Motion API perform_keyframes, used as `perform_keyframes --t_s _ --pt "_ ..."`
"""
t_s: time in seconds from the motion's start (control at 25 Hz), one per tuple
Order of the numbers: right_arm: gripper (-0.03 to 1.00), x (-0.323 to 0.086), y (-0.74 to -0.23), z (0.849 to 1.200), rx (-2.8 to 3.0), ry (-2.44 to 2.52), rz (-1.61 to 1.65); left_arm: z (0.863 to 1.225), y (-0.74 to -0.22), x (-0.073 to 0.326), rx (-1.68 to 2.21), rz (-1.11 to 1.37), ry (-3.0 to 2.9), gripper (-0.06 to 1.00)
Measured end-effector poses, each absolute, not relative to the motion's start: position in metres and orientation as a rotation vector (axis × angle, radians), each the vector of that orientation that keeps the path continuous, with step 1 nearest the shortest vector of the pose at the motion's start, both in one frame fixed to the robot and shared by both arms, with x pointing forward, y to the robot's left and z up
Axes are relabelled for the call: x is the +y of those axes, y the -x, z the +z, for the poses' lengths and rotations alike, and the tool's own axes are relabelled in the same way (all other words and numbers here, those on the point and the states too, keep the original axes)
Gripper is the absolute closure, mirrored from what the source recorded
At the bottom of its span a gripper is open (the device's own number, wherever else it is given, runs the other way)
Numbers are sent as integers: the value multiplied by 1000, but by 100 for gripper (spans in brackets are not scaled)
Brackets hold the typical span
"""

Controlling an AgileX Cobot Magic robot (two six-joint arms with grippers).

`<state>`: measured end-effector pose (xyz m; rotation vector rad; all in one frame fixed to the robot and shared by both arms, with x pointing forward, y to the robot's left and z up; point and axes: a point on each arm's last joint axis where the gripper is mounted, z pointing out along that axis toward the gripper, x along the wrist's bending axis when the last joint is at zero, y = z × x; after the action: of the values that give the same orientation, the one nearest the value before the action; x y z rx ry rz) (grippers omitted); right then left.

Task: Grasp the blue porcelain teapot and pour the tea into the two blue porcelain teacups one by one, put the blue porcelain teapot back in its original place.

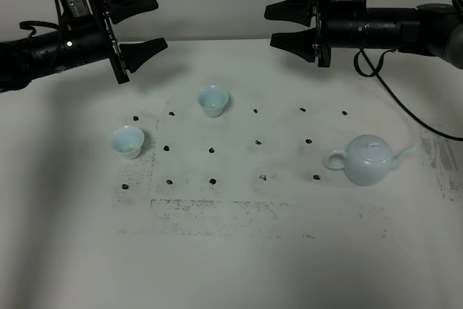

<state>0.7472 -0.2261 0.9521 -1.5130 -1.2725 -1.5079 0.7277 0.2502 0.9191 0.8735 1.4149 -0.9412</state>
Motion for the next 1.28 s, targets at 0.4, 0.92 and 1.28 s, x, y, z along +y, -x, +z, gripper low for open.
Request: perform_keyframes --t_s 0.4,0.92,1.28 --pt "38 -226 -747 951 -1310 1518 -1488 919 -728 250 1415 -942 -873 28" --pt "38 -226 -746 950 -1327 1519 -1482 919 -728 250 1413 -939 -876 28" --pt "38 -226 -744 945 -1396 1531 -1437 954 -724 254 1362 -883 -929 28"
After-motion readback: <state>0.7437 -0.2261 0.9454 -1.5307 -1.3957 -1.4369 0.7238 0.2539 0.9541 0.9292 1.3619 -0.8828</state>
